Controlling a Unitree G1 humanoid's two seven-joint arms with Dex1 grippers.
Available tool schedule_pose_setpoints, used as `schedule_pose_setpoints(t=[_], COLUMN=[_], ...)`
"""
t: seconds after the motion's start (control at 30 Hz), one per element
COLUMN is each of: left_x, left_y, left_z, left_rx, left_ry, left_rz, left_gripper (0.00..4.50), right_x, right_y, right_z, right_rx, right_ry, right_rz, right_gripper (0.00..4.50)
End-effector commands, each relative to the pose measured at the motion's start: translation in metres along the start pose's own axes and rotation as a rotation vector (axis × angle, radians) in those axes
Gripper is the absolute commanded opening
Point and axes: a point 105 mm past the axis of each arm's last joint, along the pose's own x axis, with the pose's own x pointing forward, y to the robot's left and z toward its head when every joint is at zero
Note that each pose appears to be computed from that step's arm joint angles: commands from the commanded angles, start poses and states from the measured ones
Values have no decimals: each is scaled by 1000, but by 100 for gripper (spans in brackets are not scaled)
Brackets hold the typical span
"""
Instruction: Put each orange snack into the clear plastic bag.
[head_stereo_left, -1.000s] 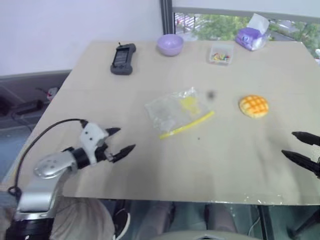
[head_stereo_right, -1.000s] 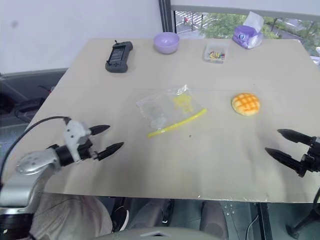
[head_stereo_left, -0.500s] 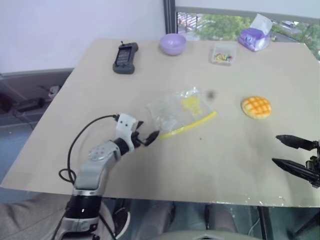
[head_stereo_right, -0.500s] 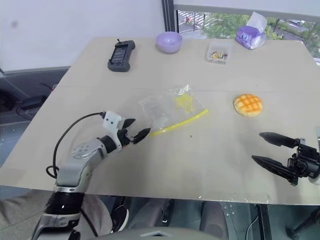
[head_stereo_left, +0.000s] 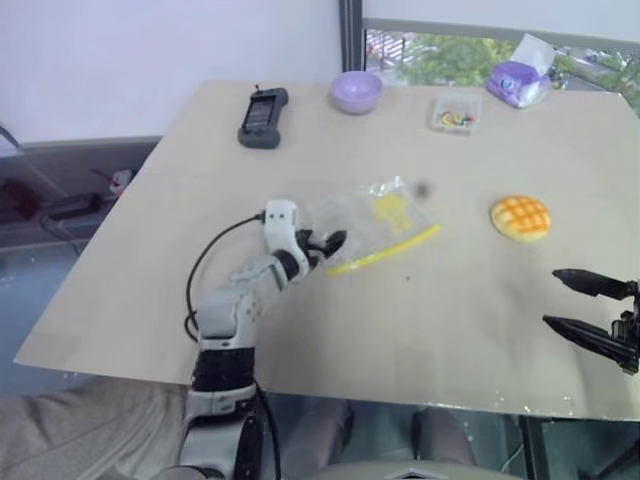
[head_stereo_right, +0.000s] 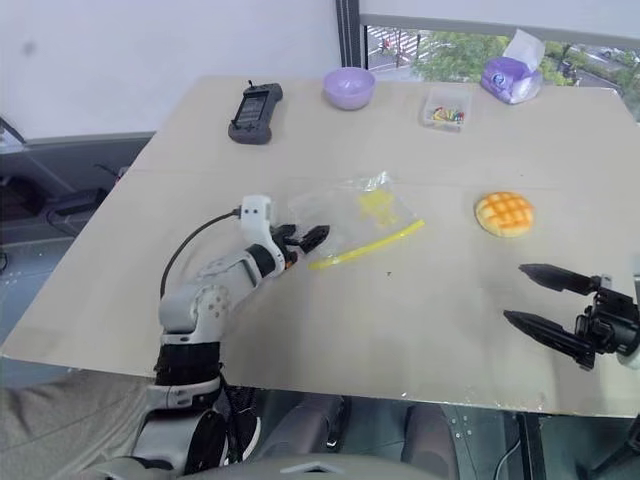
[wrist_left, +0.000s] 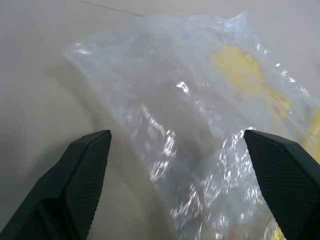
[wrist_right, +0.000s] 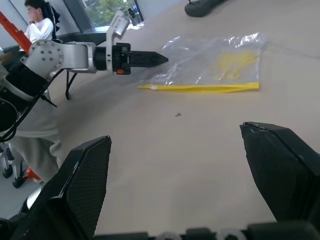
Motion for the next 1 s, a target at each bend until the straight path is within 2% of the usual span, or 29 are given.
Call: schedule_pose_setpoints(t=[0.03,0.13,0.23,0.4,0.43,0.47,0.5,0.6,0.77,1.0], left_x=[14,16,17,18,19,19,20,21,16,-5], left_y=[-14,-16,-17,-20,-20,-20,-20,-22,-32,-76], left_z=[-45,-49,-51,-49,-49,-49,-48,-44,-21,26], left_rx=[-41,-84,-155,-220,-222,-224,-227,-236,-333,-604], left_ry=[216,253,275,303,305,306,305,282,156,35], left_rz=[-33,-49,-57,-69,-68,-67,-68,-84,-189,-527], left_gripper=[450,450,369,136,75,32,11,11,11,11], right_x=[-1,-2,-3,-5,-5,-4,-5,-4,-3,9], right_y=[0,0,0,0,0,0,0,-1,-1,-7], right_z=[6,7,7,7,7,7,7,7,6,1], right_rx=[-38,-42,-44,-46,-47,-48,-49,-49,-48,-31], right_ry=[-8,-9,-7,-7,-8,-8,-8,-9,-10,11], right_rz=[11,10,5,0,0,0,-1,0,1,-53], right_gripper=[447,447,450,450,450,450,450,450,450,450])
